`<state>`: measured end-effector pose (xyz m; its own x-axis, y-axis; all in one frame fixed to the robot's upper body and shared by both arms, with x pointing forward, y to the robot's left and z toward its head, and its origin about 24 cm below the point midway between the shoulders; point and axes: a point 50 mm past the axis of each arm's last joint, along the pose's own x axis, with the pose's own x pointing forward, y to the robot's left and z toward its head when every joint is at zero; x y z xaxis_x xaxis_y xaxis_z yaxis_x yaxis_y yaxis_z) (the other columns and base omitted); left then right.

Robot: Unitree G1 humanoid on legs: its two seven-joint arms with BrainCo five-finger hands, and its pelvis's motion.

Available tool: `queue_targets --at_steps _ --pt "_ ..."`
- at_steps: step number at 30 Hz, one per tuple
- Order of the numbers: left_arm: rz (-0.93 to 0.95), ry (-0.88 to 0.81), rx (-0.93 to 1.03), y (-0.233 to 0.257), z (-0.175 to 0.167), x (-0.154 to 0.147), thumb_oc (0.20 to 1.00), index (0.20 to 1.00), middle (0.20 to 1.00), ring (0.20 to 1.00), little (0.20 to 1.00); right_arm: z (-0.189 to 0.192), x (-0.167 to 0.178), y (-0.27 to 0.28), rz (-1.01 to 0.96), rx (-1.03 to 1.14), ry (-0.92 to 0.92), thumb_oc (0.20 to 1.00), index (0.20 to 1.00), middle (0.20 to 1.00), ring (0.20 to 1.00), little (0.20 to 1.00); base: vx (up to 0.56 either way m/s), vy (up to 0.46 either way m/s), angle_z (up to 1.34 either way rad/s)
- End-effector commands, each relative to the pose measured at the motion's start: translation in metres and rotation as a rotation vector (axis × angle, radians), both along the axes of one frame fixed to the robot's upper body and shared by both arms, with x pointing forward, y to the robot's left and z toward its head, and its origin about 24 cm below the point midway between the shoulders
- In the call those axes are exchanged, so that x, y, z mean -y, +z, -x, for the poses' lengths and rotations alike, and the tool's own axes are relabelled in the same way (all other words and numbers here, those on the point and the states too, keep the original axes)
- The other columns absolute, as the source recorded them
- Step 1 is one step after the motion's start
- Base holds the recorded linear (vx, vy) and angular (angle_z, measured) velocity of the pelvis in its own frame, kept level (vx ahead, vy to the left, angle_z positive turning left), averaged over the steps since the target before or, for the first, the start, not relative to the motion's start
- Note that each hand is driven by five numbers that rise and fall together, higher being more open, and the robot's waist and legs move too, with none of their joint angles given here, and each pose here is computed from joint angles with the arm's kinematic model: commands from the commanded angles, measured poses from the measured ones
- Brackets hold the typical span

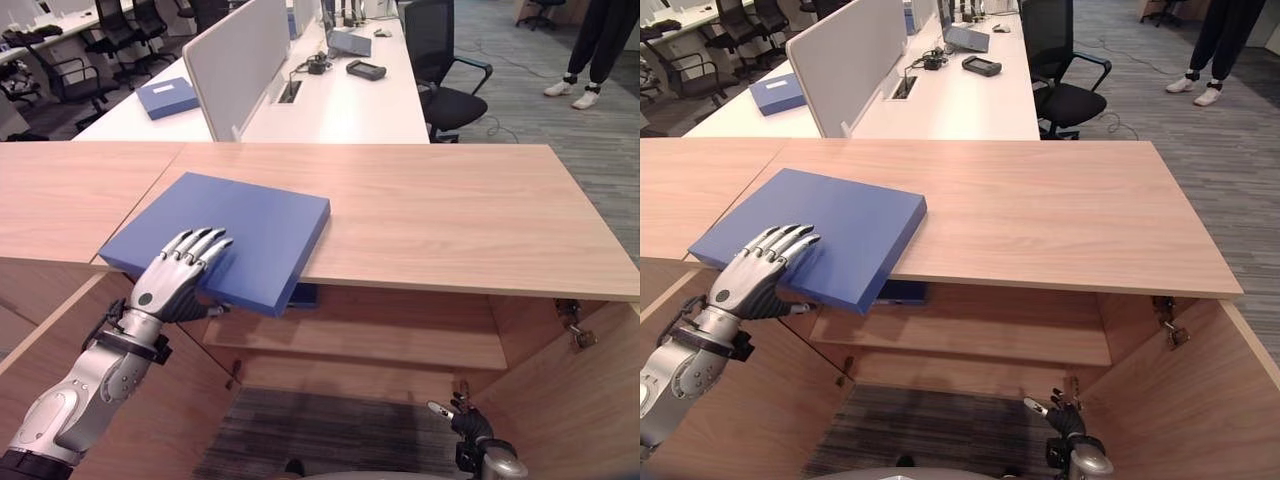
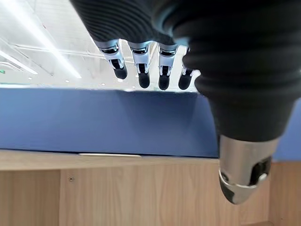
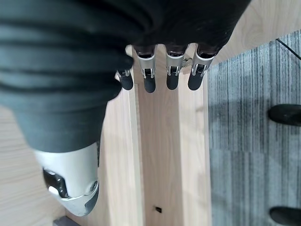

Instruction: Put the empty folder in the office cabinet

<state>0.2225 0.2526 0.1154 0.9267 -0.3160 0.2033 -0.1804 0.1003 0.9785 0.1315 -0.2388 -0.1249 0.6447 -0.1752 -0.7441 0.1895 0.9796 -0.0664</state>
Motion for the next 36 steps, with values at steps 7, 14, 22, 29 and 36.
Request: queue_targets --at_steps 7,14,22,29,36 --pt "-0.027 0.018 0.153 0.027 -0.020 0.000 1.000 1.000 1.000 1.000 1.000 -0.037 -0.008 0.014 -0.017 0.116 0.007 1.000 1.000 1.000 1.000 1.000 0.00 0.000 0.00" --pt "-0.034 0.027 0.154 0.023 -0.022 0.002 1.000 1.000 1.000 1.000 1.000 -0.038 -0.008 0.014 -0.019 0.117 0.001 1.000 1.000 1.000 1.000 1.000 0.00 0.000 0.00" --pt "-0.046 0.034 0.146 0.019 -0.024 0.001 1.000 1.000 1.000 1.000 1.000 -0.038 -0.009 0.014 -0.020 0.116 0.005 1.000 1.000 1.000 1.000 1.000 0.00 0.000 0.00" --pt "-0.043 0.039 0.144 0.018 -0.026 0.001 1.000 1.000 1.000 1.000 1.000 -0.038 -0.009 0.014 -0.020 0.115 0.001 1.000 1.000 1.000 1.000 1.000 0.00 0.000 0.00" --pt "-0.048 0.039 0.143 0.018 -0.026 0.002 0.200 0.200 0.200 0.200 0.200 -0.038 -0.009 0.013 -0.021 0.114 0.002 1.000 1.000 1.000 1.000 1.000 0.00 0.000 0.00"
